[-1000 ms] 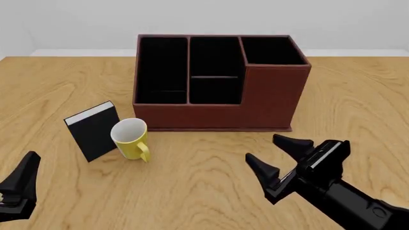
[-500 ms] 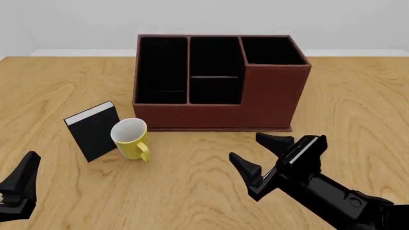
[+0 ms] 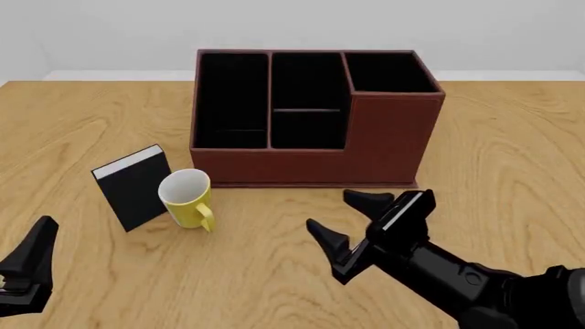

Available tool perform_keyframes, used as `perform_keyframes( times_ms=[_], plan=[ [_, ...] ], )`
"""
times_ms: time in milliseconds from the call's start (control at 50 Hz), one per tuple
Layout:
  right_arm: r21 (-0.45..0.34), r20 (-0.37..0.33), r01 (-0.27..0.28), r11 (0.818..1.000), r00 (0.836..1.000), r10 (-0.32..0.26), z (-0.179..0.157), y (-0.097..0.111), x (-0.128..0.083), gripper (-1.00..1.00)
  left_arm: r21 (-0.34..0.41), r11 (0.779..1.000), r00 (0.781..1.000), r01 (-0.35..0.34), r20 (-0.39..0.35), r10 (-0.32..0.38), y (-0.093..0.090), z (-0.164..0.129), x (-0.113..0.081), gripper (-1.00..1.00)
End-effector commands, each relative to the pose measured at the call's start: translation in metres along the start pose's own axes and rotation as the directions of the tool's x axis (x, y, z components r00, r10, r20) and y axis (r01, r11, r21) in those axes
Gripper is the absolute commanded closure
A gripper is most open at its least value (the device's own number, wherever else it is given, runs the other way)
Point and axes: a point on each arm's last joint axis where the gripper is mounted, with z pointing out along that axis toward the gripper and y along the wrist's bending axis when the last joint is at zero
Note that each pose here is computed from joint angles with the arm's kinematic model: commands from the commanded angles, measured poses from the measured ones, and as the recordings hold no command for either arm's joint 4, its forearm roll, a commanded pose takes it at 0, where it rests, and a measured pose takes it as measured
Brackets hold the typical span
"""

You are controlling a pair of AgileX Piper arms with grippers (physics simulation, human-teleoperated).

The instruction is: Pick up the yellow and white mug and place it to the right of the caddy.

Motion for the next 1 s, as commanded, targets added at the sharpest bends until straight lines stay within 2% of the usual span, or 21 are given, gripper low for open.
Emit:
perform_keyframes(
  times_ms=[20, 1000],
  plan=[
    [-0.012, -0.004, 0.013, 1.0, 1.0, -0.013, 0.01, 0.003, 0.001, -1.0, 0.0, 1.0, 1.0, 0.0, 0.0, 0.0, 0.0, 0.0, 0.0, -1.0],
    [-0.119, -0.012, 0.054, 0.991, 0.998, -0.056, 0.073, 0.037, 0.007, -1.0, 0.0, 1.0, 1.0, -0.001, 0.0, 0.001, 0.0, 0.0, 0.0, -1.0]
  ],
)
